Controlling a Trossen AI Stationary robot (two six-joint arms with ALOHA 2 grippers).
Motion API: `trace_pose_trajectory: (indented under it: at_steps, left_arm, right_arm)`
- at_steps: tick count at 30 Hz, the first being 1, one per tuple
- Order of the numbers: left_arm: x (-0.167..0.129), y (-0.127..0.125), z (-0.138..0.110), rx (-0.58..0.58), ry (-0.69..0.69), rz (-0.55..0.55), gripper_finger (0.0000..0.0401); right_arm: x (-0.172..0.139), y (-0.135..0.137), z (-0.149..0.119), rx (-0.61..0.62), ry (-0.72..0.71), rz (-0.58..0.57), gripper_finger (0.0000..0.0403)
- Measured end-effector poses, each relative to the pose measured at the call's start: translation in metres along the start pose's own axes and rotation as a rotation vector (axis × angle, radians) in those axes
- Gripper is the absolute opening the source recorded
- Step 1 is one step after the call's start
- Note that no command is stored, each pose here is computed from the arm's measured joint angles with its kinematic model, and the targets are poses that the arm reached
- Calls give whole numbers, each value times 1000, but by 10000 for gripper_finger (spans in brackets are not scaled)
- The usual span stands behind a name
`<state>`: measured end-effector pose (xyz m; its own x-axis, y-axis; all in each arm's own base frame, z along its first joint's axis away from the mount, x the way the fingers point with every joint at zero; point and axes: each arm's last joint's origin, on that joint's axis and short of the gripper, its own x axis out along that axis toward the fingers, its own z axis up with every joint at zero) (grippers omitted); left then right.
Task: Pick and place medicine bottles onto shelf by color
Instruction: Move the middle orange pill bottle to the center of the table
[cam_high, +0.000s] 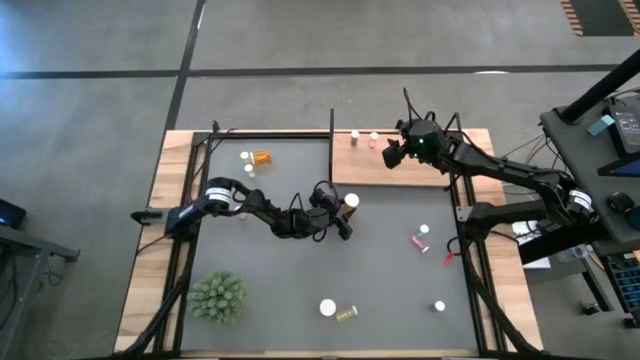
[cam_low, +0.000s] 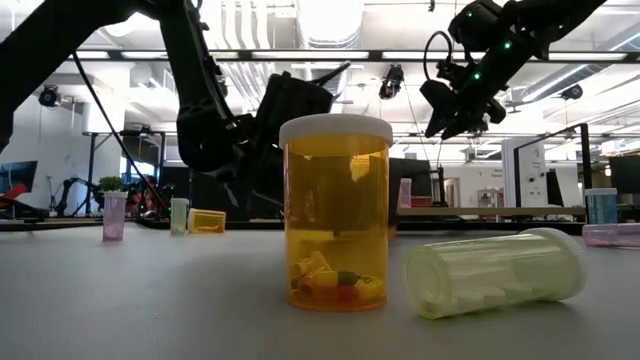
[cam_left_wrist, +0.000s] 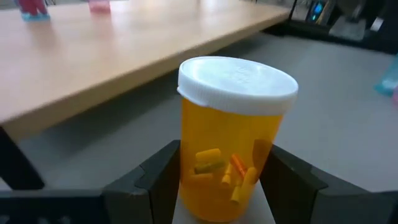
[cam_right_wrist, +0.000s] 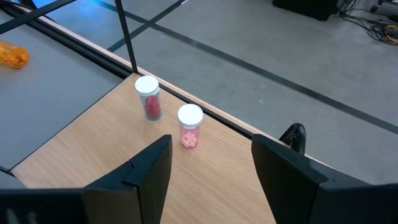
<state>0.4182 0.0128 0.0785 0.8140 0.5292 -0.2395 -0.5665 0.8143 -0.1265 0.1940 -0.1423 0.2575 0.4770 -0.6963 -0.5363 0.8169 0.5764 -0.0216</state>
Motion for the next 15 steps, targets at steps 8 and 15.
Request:
trace_pose_trajectory:
  at_steps: [8,15]
  left_arm:
    - [0,1,-3,-30,24,9,178]
    - [-1,2,-5,-16,38,20,222]
  right_arm:
    - [0,0,0,-1,0,0,212]
    - [0,0,0,0,0,0,212]
